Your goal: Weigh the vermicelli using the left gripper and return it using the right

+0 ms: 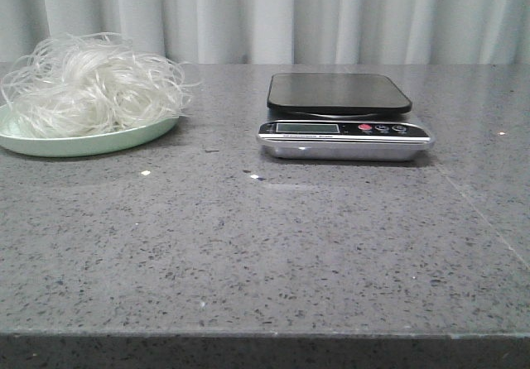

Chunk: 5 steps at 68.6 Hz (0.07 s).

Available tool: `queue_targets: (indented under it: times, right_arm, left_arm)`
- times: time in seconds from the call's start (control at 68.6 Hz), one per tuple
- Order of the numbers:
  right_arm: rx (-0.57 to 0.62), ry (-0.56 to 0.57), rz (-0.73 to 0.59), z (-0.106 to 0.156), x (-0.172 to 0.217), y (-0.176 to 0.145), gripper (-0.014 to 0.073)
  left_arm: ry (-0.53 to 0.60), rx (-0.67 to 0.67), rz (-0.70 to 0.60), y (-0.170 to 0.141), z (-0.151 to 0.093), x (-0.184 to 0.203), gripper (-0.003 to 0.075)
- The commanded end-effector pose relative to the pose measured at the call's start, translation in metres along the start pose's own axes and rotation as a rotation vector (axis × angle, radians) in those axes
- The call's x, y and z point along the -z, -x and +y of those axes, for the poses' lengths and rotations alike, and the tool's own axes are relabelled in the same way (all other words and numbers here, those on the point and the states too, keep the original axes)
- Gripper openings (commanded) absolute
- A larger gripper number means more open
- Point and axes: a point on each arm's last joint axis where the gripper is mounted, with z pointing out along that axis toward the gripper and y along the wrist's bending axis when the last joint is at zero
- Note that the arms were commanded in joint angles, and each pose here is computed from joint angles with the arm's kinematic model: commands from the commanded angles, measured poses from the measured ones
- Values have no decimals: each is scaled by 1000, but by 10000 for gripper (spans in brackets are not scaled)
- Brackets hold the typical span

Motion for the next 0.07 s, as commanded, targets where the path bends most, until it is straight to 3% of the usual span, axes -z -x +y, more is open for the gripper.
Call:
queue_targets:
  times: [0.0,0.058]
  right_arm:
    - [10,-19,-94,-1,2,10,151]
    - [10,-19,-94,-1,2,10,151]
  left_arm:
    - [8,17,-91,6,1,1,137]
    - [8,17,-91,6,1,1,137]
